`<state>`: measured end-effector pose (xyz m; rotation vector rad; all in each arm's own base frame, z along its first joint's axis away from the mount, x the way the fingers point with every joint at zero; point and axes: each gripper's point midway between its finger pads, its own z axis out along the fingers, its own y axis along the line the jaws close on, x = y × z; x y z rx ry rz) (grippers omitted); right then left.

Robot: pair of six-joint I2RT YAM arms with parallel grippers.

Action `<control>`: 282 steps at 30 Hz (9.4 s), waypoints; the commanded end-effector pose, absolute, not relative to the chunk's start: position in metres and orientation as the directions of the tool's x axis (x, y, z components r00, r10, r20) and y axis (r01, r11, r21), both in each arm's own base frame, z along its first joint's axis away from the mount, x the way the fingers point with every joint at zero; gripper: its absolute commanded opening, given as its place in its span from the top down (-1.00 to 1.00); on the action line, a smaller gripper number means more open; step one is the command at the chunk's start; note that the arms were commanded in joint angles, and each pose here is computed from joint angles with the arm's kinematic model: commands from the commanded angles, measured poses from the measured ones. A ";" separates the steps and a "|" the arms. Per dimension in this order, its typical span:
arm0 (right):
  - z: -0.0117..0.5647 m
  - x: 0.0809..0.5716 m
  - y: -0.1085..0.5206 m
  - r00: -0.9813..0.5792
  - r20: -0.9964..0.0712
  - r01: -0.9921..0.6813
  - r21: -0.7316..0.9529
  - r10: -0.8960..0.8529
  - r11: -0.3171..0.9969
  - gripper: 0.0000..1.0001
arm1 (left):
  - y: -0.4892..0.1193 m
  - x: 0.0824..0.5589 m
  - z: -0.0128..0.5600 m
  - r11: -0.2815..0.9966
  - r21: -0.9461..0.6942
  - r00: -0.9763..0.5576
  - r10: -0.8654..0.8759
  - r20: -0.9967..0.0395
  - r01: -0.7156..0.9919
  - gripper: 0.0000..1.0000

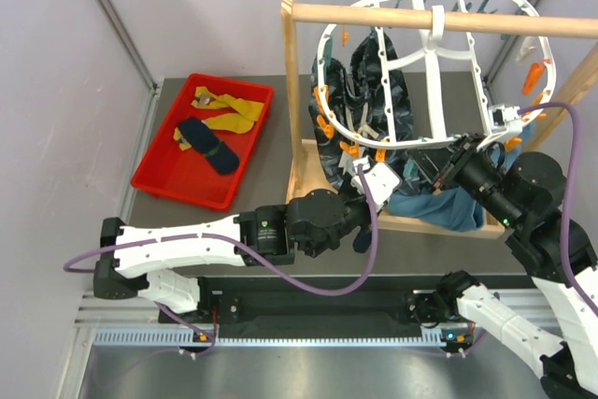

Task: Clip the socks to the hanger
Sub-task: Clamp the sock onto the hanger, then open the clamp at the hanger.

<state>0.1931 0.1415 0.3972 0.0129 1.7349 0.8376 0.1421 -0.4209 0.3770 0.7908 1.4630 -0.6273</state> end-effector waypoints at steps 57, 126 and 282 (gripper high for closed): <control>0.399 0.175 0.137 -0.355 -0.837 -0.420 0.540 0.416 0.729 -0.04 | -0.433 0.135 0.429 0.584 -0.017 0.056 -0.106 -0.993 0.812 0.41; 0.453 0.155 0.102 -0.109 -0.922 -0.470 0.377 0.371 0.798 -1.00 | -0.404 0.103 0.383 0.438 -0.222 -0.141 -0.210 -0.968 0.871 -0.29; 0.447 0.048 0.164 -0.188 -0.980 -0.918 0.198 0.063 0.343 -0.48 | -0.434 0.095 0.417 0.379 0.045 0.173 -0.312 -0.934 0.924 -0.07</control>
